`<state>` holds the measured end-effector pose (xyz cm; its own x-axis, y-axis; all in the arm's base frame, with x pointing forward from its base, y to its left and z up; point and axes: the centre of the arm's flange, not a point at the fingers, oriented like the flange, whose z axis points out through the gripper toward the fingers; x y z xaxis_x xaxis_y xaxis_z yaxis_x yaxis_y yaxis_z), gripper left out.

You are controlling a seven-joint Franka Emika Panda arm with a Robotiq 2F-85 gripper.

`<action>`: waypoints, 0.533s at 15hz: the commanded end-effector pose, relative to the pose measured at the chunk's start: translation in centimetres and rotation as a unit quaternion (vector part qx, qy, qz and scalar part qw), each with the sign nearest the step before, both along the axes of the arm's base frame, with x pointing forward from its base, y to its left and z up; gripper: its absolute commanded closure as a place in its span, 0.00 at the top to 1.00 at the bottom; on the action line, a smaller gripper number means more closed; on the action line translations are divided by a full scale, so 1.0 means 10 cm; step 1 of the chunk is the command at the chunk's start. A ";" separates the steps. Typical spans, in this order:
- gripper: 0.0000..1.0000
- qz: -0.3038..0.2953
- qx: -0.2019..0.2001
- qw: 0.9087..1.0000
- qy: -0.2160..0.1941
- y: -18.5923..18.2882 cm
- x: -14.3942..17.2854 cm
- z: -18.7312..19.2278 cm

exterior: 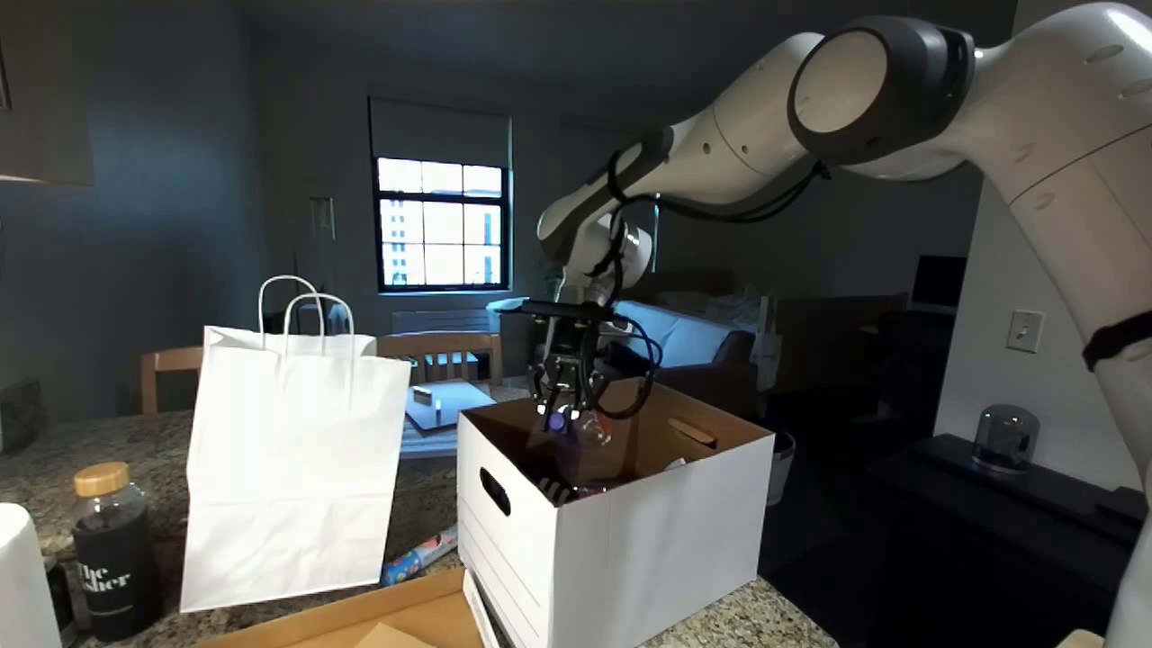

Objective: Pick up two bottles from the box and put them on the box cover

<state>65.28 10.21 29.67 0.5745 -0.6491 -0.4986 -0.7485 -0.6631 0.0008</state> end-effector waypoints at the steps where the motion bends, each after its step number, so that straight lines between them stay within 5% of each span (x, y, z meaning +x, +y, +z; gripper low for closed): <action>1: 0.16 0.051 -0.002 0.999 0.003 0.10 0.15 0.29; 8: 0.15 0.078 -0.064 0.993 -0.052 0.65 0.25 0.64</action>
